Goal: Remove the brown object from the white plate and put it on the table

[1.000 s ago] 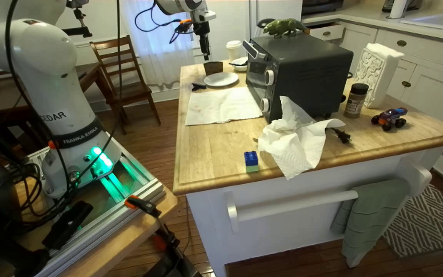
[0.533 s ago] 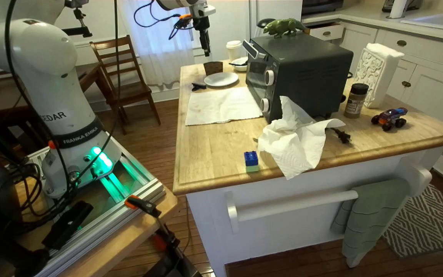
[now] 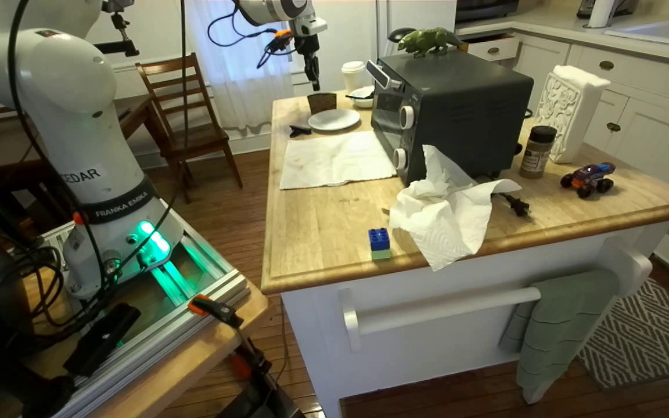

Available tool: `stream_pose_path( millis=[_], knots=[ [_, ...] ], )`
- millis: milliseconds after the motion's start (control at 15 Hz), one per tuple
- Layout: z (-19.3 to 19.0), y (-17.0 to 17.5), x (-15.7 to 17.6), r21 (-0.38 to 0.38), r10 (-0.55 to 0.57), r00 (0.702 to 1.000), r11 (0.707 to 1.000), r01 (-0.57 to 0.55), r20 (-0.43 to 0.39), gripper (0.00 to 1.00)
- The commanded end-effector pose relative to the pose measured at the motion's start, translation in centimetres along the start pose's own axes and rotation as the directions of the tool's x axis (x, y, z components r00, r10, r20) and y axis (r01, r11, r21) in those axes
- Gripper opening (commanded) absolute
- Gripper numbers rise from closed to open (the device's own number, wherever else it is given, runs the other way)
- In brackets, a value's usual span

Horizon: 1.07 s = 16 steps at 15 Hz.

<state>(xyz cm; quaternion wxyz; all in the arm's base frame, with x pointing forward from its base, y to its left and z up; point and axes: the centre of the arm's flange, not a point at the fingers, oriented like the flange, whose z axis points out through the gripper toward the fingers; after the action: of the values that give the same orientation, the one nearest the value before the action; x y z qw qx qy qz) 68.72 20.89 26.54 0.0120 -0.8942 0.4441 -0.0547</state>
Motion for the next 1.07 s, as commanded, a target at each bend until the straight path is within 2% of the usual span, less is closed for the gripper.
stream_pose_path(
  millis=[0, 333, 867, 933, 1000],
  knots=[
    [1.2, -1.5, -0.1, 0.036, 0.049, 0.999, 0.998, -0.049, -0.011, 0.00],
    [2.0, -2.4, 0.3, 0.049, 0.076, 0.996, 0.996, -0.074, -0.042, 0.00],
    [4.3, -2.2, 1.3, -0.011, 0.066, 0.996, 0.998, -0.067, -0.064, 0.00],
    [4.4, -2.1, 1.1, -0.015, 0.061, 0.996, 0.998, -0.063, -0.064, 0.09],
    [4.6, -2.1, 1.1, -0.020, 0.058, 0.996, 0.998, -0.060, -0.064, 0.27]
  ],
)
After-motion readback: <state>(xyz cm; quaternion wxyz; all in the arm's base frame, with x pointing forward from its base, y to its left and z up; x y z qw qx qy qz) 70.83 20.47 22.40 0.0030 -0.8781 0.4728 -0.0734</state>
